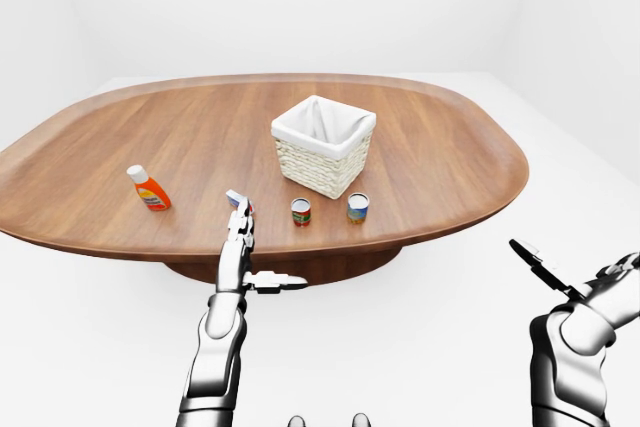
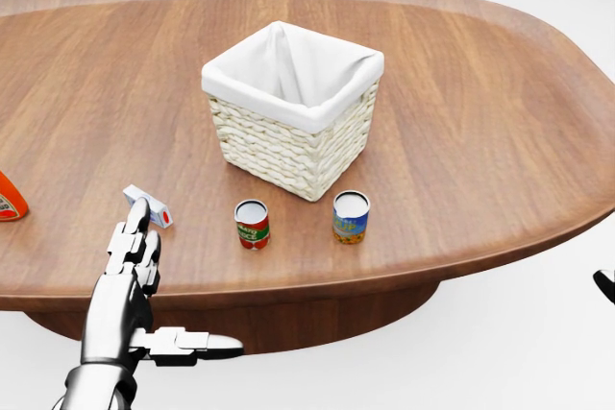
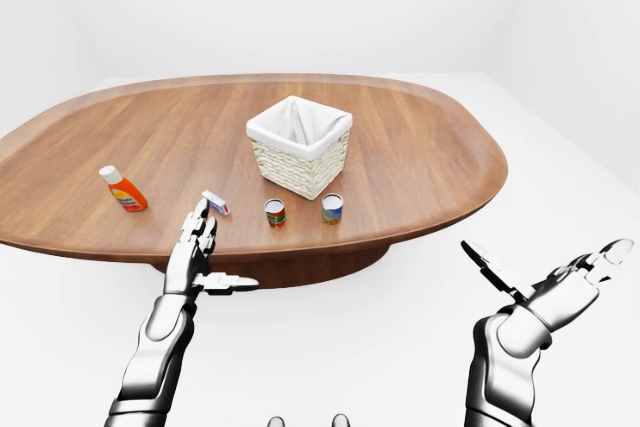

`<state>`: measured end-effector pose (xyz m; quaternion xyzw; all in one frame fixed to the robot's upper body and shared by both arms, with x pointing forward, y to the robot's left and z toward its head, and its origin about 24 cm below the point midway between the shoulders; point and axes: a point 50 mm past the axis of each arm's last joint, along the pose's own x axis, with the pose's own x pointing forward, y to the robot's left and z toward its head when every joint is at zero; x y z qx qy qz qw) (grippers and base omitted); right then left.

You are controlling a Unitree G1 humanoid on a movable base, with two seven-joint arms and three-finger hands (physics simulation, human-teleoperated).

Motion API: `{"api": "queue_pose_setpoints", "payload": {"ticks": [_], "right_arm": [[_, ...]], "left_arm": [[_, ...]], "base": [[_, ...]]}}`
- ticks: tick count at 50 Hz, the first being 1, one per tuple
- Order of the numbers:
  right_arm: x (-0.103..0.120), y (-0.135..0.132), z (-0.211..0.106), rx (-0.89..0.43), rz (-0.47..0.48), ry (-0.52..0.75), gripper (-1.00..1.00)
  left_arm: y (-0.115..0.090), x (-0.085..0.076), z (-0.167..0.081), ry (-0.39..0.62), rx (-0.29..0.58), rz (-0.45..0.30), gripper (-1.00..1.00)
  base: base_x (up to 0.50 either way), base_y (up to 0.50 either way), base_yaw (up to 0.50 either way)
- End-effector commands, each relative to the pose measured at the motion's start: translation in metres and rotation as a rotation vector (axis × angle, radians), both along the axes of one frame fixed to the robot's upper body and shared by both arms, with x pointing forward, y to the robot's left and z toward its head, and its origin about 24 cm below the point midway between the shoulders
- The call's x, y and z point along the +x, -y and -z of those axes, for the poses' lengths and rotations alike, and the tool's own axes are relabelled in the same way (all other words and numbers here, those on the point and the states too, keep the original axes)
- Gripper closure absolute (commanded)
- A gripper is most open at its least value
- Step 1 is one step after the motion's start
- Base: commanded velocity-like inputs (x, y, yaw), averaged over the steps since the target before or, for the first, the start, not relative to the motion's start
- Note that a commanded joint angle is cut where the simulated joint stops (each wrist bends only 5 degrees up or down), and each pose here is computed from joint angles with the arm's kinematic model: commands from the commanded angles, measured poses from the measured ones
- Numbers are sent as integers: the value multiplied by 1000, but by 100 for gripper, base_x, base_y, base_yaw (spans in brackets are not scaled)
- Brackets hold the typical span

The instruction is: Pick up the alphabet soup and the cream cheese box, and put them in the basket.

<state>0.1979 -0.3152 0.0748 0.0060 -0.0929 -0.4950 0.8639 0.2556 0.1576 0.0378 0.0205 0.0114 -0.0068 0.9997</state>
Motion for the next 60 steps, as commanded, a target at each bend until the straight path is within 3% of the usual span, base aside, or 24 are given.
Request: {"api": "queue_pose_setpoints", "payload": {"ticks": [1,60], "right_arm": [[0,0,0,-5,-2,-4,-100],[1,0,4,-8,1,-27,-100]], "left_arm": [[0,0,-1,0,0,-2,-100],[0,-1,0,5,-8,-4,-100]], "base": [[15,0,0],[21,0,0]]}}
